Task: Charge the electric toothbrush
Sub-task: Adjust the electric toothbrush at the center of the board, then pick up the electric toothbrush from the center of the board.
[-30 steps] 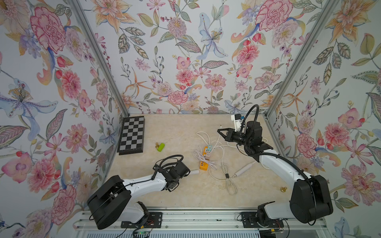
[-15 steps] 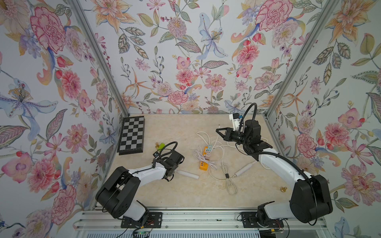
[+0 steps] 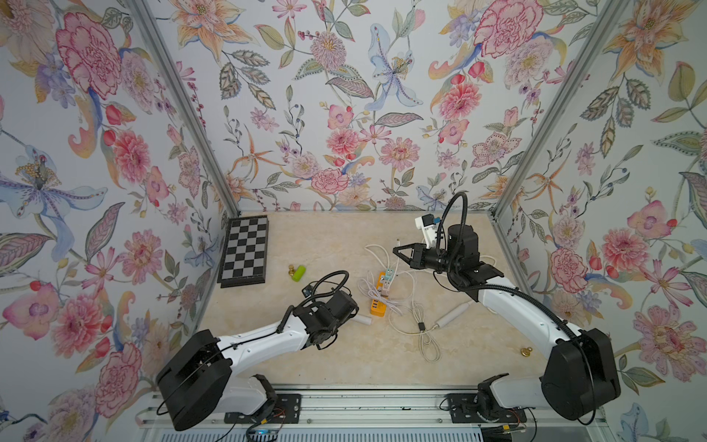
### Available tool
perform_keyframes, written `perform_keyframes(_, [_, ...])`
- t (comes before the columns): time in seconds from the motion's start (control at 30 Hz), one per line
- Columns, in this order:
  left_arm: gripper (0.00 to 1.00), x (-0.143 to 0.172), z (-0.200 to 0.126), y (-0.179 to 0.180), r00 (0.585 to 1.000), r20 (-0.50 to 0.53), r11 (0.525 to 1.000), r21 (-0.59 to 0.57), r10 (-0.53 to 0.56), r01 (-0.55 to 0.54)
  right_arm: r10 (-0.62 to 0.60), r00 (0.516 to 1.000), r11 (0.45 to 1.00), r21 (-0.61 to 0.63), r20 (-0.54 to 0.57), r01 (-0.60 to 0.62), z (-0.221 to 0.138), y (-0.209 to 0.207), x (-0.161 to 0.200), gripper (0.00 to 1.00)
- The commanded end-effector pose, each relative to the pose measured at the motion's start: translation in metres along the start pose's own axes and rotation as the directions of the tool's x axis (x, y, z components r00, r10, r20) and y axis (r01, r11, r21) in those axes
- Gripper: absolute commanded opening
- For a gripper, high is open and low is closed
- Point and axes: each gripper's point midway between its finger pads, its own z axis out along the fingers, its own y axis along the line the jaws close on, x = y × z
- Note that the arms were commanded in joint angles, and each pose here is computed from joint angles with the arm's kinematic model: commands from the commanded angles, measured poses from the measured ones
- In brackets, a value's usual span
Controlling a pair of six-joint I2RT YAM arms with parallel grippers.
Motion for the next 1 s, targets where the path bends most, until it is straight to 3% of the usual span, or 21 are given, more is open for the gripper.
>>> perform_keyframes(0.0, [0.74,0.012,0.007,-0.017,0.994,-0.041,0.994,-0.004,-0.105,0.105,-0.022,1.0,1.0,-0.019,0.003,0.022,-0.007,0.008,0.001,0.0])
perform_keyframes(0.13, [0.73,0.012,0.02,-0.037,0.987,-0.054,0.989,0.02,-0.148,0.149,-0.016,1.0,1.0,-0.014,0.003,0.016,-0.008,0.004,0.001,0.0])
perform_keyframes(0.33, [0.71,0.014,0.041,-0.057,0.99,-0.073,0.992,-0.035,-0.119,0.117,0.005,1.0,1.0,-0.004,0.015,-0.005,-0.014,-0.003,0.0,0.0])
perform_keyframes(0.7, [0.6,0.024,0.06,-0.049,0.993,-0.101,0.991,-0.128,-0.061,0.048,0.043,0.997,0.999,-0.019,0.069,-0.042,-0.025,-0.008,-0.012,0.0])
perform_keyframes(0.97, [0.44,0.033,0.066,-0.038,0.99,-0.137,0.986,-0.166,-0.027,0.004,0.04,0.994,0.999,-0.012,0.098,-0.039,-0.033,-0.009,-0.02,0.0])
